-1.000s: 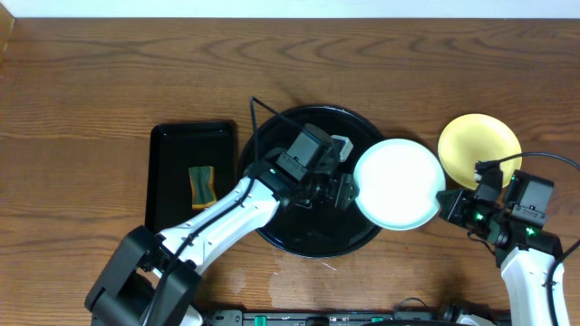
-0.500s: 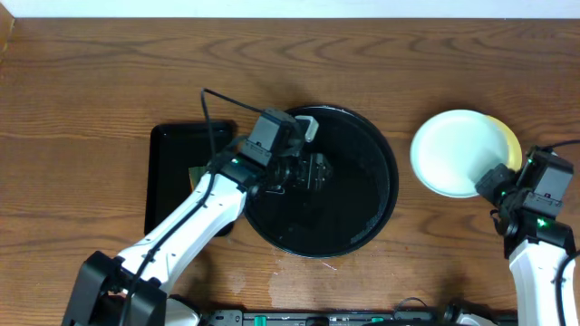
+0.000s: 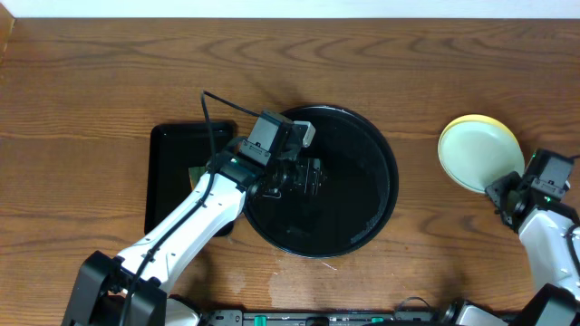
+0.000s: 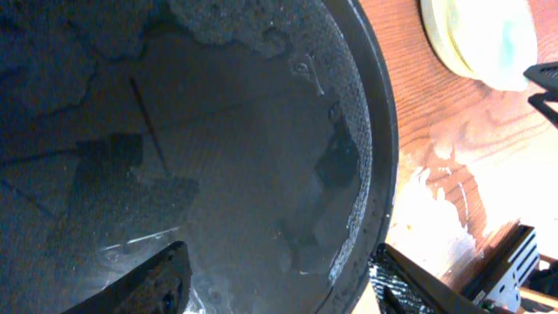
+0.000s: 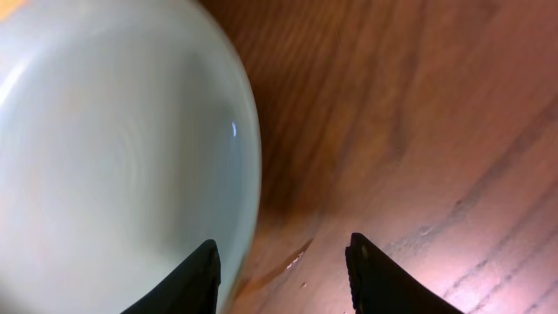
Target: Clean dirty plates on tray and stack at the side
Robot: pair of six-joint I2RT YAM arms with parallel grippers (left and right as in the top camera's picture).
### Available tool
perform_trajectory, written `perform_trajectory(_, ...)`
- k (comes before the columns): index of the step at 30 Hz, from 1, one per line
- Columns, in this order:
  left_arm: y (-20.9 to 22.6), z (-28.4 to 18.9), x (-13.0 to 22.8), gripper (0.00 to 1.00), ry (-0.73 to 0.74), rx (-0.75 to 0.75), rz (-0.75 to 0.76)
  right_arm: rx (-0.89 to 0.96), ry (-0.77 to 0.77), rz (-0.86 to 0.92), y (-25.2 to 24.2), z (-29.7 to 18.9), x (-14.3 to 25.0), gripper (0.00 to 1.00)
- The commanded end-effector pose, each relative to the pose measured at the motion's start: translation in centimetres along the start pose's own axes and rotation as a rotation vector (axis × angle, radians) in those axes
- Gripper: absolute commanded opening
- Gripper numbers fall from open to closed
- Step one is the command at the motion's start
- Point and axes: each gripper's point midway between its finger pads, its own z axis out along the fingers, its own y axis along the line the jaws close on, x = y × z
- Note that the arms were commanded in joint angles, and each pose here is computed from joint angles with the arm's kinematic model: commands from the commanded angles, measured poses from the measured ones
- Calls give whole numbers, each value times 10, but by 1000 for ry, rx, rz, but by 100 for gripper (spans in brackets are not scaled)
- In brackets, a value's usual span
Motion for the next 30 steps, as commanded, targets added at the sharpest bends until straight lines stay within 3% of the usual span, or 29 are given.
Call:
perform_trajectory(1, 0, -2, 0, 71, 1, -1, 21, -188, -49, -118, 44, -40, -30, 45)
perform_trajectory(7, 17, -7, -6, 72, -32, -102, 11, -704, 17, -403, 144, -126, 2, 41)
perform_trajectory(13, 61, -86, -26, 72, -124, -363, -78, -921, 2, -801, 200, -183, 66, 40)
perform_trajectory(19, 80, -206, -39, 79, -338, -466, -153, -1095, -63, -1004, 238, -245, 101, 60)
perform_trajectory(20, 83, -221, -38, 80, -381, -479, -164, -1117, -76, -1015, 242, -252, 103, 67)
perform_trajectory(21, 86, -238, -37, 82, -428, -494, -178, -1138, -92, -1024, 246, -258, 105, 94)
perform_trajectory(22, 89, -252, -34, 82, -469, -508, -195, -1156, -109, -1030, 249, -263, 105, 99)
perform_trajectory(30, 99, -294, -21, 91, -591, -563, -261, -1166, -98, -1041, 250, -265, 111, 99)
